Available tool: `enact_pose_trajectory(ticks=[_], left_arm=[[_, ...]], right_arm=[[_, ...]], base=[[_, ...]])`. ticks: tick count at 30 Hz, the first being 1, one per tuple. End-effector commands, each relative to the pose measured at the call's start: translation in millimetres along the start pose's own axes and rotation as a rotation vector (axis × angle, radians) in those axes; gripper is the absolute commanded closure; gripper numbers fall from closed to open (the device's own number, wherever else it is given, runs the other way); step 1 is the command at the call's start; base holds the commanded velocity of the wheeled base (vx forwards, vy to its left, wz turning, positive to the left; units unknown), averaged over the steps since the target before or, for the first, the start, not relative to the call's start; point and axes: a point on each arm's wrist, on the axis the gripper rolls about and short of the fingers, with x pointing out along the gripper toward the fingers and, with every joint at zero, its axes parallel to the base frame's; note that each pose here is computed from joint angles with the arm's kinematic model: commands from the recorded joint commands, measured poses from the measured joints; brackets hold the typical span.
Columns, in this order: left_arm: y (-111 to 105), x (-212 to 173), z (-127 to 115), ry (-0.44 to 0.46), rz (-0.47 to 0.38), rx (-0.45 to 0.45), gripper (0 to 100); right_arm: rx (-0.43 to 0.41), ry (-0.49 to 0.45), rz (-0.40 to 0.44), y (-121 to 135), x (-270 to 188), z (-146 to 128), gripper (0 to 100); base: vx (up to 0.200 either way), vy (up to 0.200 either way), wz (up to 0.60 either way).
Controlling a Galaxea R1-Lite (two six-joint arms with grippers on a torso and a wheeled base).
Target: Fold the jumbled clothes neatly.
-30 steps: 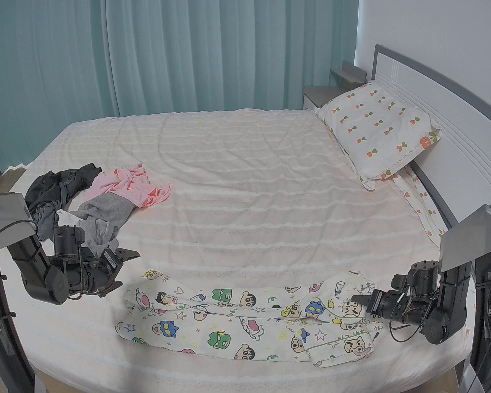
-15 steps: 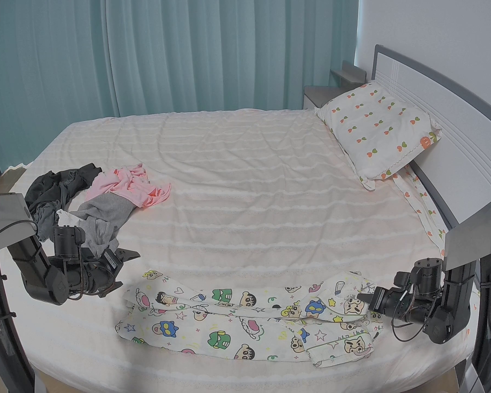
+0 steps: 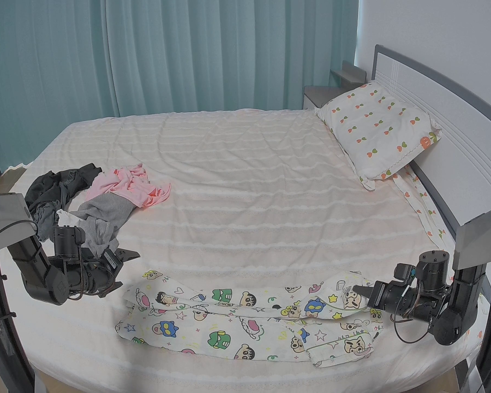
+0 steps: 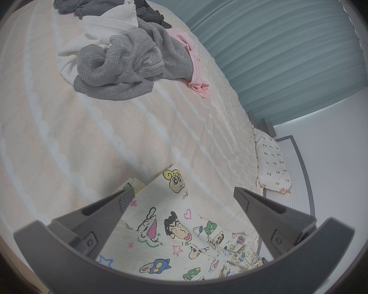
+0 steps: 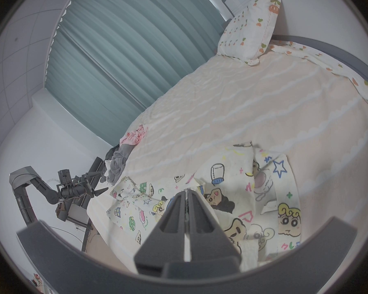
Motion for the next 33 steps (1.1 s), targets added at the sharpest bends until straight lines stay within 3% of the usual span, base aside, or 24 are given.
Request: enact_pose_trajectory(ticks=[1, 11, 20, 33], left_arm=[[0.4, 0.3, 0.0, 0.000, 0.001, -0.001, 0], [0.4, 0.3, 0.0, 0.000, 0.001, -0.001, 0], [0.4, 0.3, 0.0, 0.000, 0.001, -0.001, 0], [0.9, -0.8, -1.0, -0.006, -0.006, 0.002, 0]], right_arm=[[-0.021, -0.050, 0.034, 8.8, -6.0, 9.8, 100], [-0.155, -0.087, 0.081, 22.8, -14.3, 16.9, 100], [-0.203, -0.122, 0.131, 36.6, -12.4, 24.0, 100], [-0.139, -0.021, -0.012, 3.7, 39.1, 48.8, 100]], base=[[0.000, 0.000, 0.00], [0.000, 0.000, 0.00], [0.000, 0.000, 0.00], [0.000, 0.000, 0.00]])
